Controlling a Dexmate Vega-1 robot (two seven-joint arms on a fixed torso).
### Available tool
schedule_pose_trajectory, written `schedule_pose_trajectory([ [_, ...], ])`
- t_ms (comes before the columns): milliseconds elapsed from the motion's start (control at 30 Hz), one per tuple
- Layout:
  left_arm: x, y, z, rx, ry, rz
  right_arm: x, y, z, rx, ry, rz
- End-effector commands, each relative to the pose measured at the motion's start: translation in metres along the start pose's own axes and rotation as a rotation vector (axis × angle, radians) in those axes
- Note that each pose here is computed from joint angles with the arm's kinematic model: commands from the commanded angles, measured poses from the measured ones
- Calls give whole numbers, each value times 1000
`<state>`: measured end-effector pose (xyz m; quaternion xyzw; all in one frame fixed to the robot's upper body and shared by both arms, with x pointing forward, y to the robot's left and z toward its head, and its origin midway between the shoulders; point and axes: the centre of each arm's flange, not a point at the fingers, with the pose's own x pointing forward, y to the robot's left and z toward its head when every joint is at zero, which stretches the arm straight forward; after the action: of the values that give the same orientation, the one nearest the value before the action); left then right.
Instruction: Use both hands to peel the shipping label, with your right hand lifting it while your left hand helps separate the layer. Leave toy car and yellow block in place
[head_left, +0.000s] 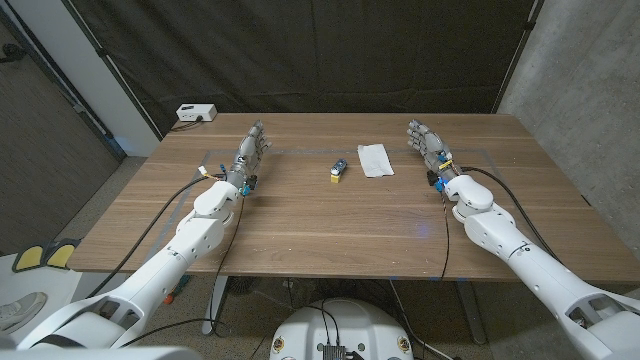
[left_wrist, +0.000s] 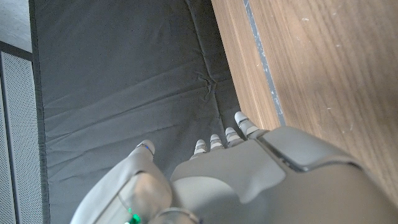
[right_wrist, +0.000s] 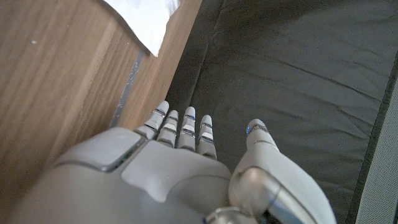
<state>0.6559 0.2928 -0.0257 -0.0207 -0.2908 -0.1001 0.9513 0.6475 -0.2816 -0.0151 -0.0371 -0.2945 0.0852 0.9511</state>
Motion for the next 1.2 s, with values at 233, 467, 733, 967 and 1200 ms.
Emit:
schedule_pose_trajectory([
  [233,-4,-1,0,0,5,-5,-5,14,22,-272,14,-10],
  [467,-5,-3,1,0,8,-13,-8,24,33,-406,12,-24],
  [733,-6,-4,1,3,9,-17,-9,36,42,-537,25,-25],
  [967,-7,-3,1,3,11,-16,-7,48,49,-650,46,-24],
  [1200,-5,-2,1,4,10,-18,-3,61,55,-759,61,-10],
])
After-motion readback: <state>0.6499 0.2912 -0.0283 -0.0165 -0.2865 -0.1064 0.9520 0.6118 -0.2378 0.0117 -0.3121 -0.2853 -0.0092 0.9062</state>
